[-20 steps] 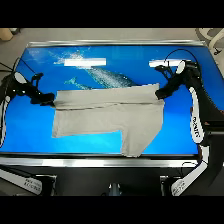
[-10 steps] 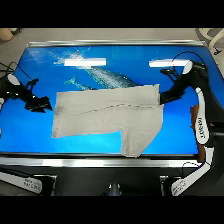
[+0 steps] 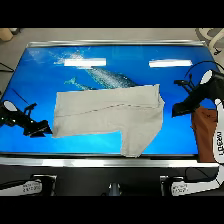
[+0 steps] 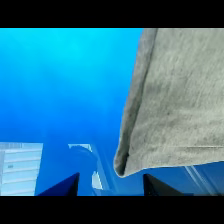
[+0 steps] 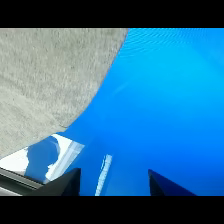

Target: Fold the shirts.

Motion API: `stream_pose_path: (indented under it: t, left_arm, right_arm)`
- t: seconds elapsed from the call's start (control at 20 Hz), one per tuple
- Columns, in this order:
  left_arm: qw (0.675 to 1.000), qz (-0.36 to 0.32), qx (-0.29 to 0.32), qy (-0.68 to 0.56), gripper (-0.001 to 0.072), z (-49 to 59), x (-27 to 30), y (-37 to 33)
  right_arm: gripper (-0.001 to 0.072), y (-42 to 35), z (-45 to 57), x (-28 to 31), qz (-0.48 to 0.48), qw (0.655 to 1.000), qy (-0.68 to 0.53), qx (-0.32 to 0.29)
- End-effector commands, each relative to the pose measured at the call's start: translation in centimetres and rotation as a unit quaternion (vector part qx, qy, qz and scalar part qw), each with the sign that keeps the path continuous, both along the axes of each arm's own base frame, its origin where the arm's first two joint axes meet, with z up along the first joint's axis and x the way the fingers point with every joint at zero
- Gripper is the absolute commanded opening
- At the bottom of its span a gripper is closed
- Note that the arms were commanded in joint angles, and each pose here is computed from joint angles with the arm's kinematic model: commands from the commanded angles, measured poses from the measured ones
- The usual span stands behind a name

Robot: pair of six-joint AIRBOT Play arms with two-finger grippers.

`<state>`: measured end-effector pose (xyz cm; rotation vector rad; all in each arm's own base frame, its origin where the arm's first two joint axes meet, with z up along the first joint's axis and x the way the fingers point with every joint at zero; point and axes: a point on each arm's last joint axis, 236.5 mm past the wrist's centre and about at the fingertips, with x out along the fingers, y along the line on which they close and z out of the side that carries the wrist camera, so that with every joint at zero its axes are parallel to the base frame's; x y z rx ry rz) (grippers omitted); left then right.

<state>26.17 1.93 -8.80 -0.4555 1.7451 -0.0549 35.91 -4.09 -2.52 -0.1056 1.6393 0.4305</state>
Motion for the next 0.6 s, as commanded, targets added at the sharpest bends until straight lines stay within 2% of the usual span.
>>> stream_pose_path:
  t: [0.0, 0.15, 0.3, 0.45, 0.5, 0.55]
  left_arm:
    - [0.999, 0.032, -0.027, -0.034, 0.0498, -0.9, 0.5, -1.7]
    - [0.997, 0.057, -0.039, -0.030, 0.0497, -1.5, 1.2, -2.3]
    - [0.998, 0.049, -0.043, -0.011, 0.0490, -2.6, 0.8, -3.0]
    - [0.998, 0.048, -0.041, -0.016, 0.0110, -2.6, 1.1, -3.0]
    - [0.998, 0.049, -0.039, -0.020, 0.0034, -2.6, 1.3, -2.9]
    - [0.998, 0.050, -0.038, -0.024, 0.0026, -2.6, 1.4, -2.9]
  right_arm:
    - [0.0419, 0.2, -0.5, -1.3, 0.001, 1.000, 0.006, 0.004]
    - [0.0419, 0.2, -0.8, -1.6, 0.001, 1.000, 0.011, 0.004]
    - [0.0419, 0.5, -1.9, -2.9, 0.001, 0.999, 0.034, 0.009]
    - [0.0429, 2.3, -2.7, -5.1, -0.001, 0.998, 0.042, 0.040]
    - [0.0453, 3.2, -2.9, -5.7, -0.003, 0.998, 0.034, 0.055]
    - [0.0478, 4.1, -3.2, -6.3, -0.012, 0.997, 0.025, 0.068]
